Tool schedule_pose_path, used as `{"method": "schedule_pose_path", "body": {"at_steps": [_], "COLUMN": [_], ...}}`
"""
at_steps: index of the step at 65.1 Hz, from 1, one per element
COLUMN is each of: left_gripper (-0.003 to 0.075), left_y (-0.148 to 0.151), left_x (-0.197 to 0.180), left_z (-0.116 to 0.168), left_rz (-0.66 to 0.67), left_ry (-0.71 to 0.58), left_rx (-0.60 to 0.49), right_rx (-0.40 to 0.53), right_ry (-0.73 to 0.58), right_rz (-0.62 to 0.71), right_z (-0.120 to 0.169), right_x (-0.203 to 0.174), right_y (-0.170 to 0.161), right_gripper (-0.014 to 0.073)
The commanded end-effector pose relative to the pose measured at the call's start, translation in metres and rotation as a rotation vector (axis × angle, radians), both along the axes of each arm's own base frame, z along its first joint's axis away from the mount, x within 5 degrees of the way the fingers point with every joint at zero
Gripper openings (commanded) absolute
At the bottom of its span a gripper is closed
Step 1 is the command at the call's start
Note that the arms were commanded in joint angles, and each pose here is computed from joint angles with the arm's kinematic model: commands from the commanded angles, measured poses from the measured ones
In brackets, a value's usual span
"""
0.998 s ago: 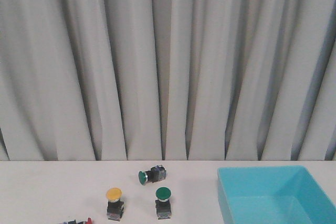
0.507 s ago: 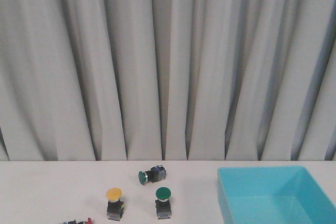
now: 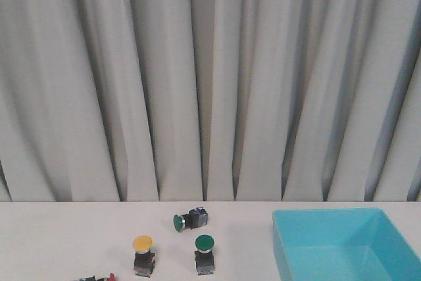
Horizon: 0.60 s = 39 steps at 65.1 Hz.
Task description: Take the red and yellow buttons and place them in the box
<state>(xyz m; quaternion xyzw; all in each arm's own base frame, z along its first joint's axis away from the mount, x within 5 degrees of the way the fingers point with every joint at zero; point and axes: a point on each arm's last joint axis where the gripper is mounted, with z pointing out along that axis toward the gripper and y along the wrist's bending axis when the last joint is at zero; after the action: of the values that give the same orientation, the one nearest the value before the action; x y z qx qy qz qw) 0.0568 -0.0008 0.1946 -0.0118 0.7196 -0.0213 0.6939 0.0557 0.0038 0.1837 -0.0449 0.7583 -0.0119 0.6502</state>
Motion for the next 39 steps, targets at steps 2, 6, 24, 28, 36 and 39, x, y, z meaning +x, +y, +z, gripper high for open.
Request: {"method": "schedule_pose_path", "body": {"at_steps": [2, 6, 24, 28, 36, 39], "left_gripper": [-0.0006, -0.0006, -0.0006, -0.0006, -0.0006, -0.0006], "left_y": [0.000, 0.000, 0.000, 0.000, 0.000, 0.000], "left_x": [0.001, 0.000, 0.001, 0.000, 0.000, -0.001], "left_z": [-0.009, -0.010, -0.010, -0.008, 0.001, 0.009], "left_rz": [-0.002, -0.002, -0.004, -0.004, -0.003, -0.003], "left_ry": [-0.018, -0.006, -0.013, -0.027, -0.103, -0.138], "left_rx": [-0.014, -0.001, 0.039, 0.038, -0.012, -0.033], "right_rx": [-0.009, -0.009, -0.009, -0.009, 0.035, 0.073], "right_ry": [-0.072, -0.072, -0.072, -0.073, -0.104, -0.123], "right_rz": [-0.016, -0.016, -0.016, -0.016, -0.022, -0.023], "right_z": [0.005, 0.005, 0.005, 0.005, 0.009, 0.015], "right_x": [0.000, 0.000, 0.000, 0.000, 0.000, 0.000], "right_y": [-0.001, -0.001, -0.001, -0.001, -0.002, -0.001], "right_gripper": [-0.0003, -0.0003, -0.0003, -0.0003, -0.0003, -0.0003]}}
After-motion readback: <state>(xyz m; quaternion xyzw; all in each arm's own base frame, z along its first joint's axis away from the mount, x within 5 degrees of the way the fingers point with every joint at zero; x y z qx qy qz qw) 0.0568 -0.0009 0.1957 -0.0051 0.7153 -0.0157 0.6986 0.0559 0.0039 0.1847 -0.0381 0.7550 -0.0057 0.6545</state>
